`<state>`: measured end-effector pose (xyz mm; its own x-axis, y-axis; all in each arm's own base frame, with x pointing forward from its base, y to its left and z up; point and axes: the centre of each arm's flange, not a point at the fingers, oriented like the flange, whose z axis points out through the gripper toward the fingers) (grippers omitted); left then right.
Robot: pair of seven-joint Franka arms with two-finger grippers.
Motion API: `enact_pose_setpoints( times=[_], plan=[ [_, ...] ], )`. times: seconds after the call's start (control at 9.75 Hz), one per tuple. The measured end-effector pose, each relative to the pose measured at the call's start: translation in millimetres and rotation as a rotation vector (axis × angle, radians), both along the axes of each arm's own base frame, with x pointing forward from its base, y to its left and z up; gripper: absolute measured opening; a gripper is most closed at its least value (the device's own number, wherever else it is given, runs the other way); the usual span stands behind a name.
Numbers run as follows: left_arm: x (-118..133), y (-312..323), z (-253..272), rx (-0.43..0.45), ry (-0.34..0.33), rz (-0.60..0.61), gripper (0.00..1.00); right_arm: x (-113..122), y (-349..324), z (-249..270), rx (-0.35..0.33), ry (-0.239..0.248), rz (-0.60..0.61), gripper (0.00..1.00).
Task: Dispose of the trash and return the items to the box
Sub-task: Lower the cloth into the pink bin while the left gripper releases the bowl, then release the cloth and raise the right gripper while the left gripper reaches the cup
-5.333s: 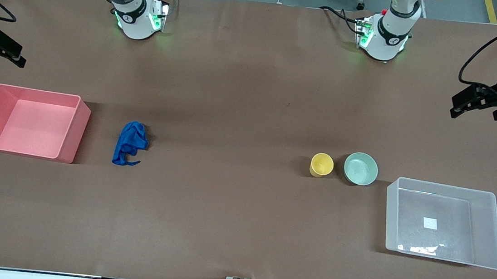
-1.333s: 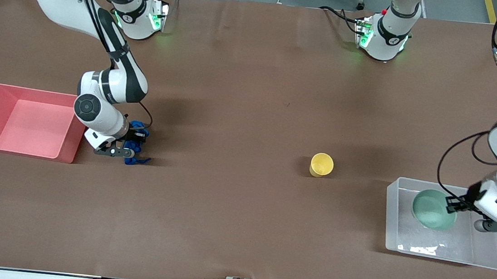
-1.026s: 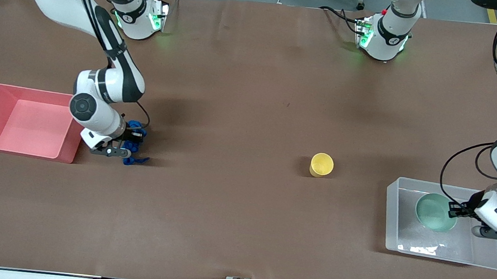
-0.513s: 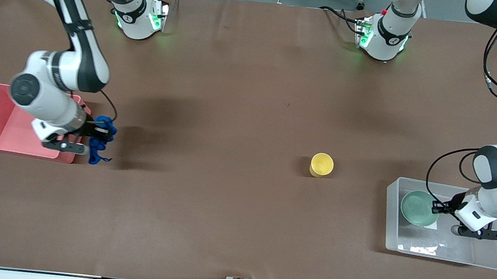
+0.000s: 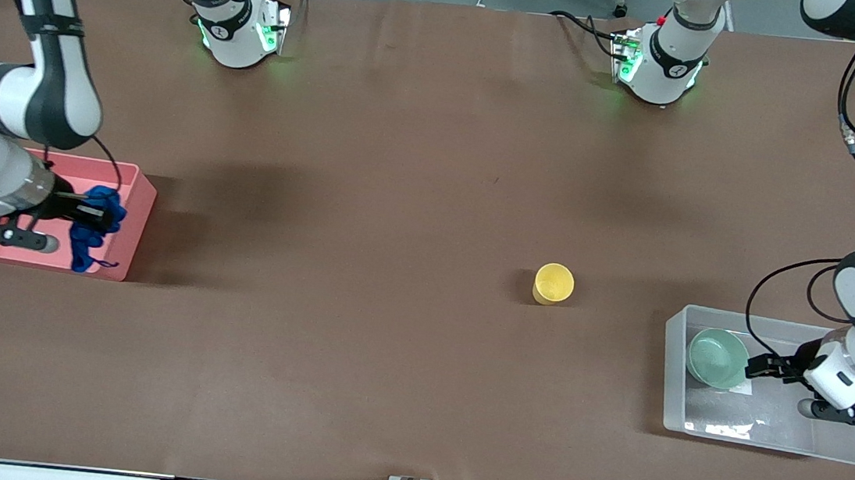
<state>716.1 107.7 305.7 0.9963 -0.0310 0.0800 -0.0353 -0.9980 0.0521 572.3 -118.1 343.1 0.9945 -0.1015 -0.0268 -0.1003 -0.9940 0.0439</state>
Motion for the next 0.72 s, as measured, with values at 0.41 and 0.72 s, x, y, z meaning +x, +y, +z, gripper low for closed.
enact_pose_setpoints(
  times=[0.41, 0.72],
  plan=[
    [-22.8, -118.0, 74.9, -0.010, 0.098, 0.114, 1.00, -18.3, -80.7, -25.2, -0.010, 0.006, 0.017, 0.17],
    [-50.2, -201.8, 57.4, -0.044, 0.175, 0.233, 1.00, -24.3, -103.1, -60.8, -0.002, 0.028, -0.002, 0.17]
  ],
)
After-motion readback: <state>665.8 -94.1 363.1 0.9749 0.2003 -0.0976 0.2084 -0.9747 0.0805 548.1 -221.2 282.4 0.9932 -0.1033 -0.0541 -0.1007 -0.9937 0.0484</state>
